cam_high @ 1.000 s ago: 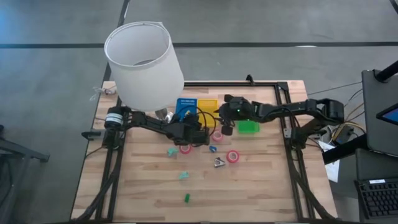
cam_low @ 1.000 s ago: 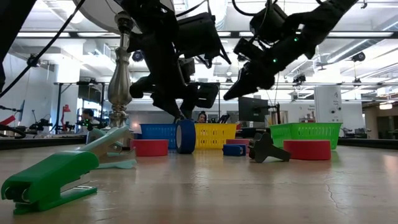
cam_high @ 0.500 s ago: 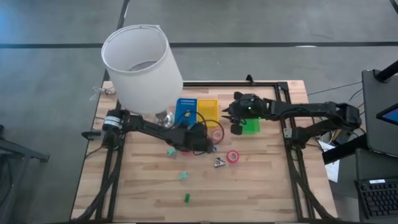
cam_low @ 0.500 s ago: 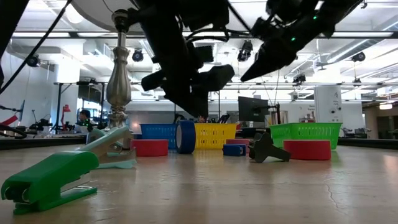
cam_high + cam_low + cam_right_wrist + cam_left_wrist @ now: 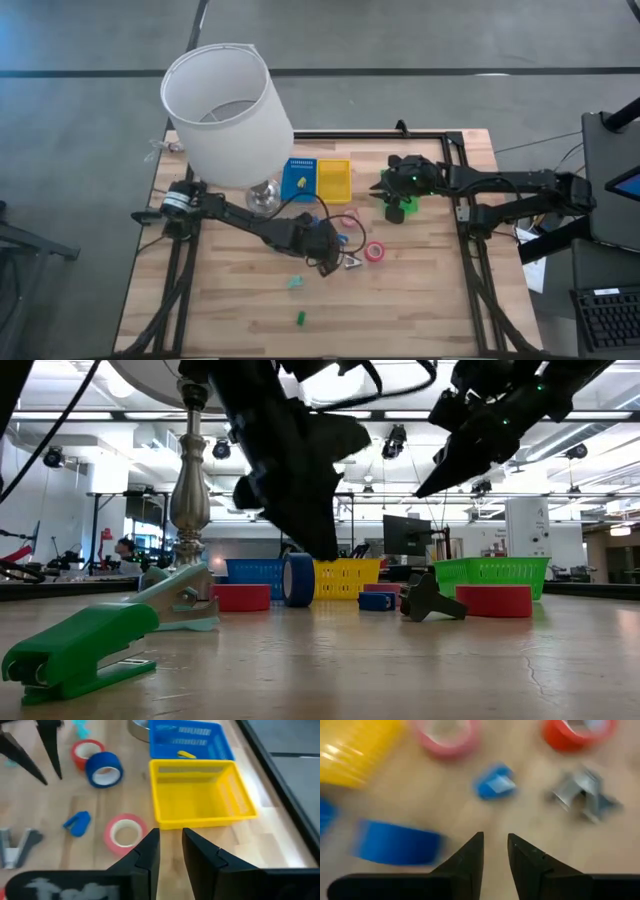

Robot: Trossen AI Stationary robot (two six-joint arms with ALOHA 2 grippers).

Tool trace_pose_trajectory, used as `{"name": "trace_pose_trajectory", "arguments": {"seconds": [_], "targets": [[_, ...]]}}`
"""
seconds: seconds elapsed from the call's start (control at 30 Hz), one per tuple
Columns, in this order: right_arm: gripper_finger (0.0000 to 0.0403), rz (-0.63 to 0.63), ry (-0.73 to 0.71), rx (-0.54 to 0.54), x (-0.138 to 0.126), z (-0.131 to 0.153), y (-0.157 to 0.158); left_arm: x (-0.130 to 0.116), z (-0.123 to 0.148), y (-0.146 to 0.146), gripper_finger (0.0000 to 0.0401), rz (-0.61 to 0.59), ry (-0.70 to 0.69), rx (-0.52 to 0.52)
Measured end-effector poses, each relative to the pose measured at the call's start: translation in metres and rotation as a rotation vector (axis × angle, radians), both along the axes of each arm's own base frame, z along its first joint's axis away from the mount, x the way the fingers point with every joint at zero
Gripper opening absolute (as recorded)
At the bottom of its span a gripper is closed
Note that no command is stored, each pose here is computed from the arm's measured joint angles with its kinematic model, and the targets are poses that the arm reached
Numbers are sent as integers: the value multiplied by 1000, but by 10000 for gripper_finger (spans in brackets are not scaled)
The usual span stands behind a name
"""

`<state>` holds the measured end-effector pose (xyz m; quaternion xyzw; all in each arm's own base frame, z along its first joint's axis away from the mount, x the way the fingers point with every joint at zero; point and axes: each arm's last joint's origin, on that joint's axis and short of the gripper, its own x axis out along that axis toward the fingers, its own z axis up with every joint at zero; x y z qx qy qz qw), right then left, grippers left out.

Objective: Pick and place Stapler, Stapler remover, tape
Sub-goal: Put the green stapler into the blue bin

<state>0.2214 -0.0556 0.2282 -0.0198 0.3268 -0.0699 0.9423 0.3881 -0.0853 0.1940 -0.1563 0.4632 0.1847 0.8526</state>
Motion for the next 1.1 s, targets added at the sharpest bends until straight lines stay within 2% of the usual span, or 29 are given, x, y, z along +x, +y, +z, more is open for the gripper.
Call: {"name": "trace_pose_trajectory", "arguments": {"seconds": [0.1,0.17,0.3,0.4,0.5,0.63,0.7,0.87,1.1], "targets": [[71,7,-9,40,-1,0,1,0,0,-10,91,-114,27,-181],[69,1,-10,52,0,-1,1,0,1,-19,92,-183,17,-264],[70,-2,-3,64,1,-3,2,-3,3,-40,92,-297,-1,-303],[75,-12,-8,92,2,-3,5,-8,3,-55,92,-307,18,-362],[80,-2,-7,97,3,-3,8,-14,4,-69,92,-311,53,-467],[87,16,-6,97,4,-3,12,-19,9,-85,92,-244,115,-645],[90,26,-6,95,4,-3,14,-20,12,-92,92,-203,124,-685],[93,57,-1,65,4,-3,15,-29,13,-111,92,-76,135,-703],[84,94,-2,17,5,-2,15,-46,9,-129,92,119,134,-633]]}}
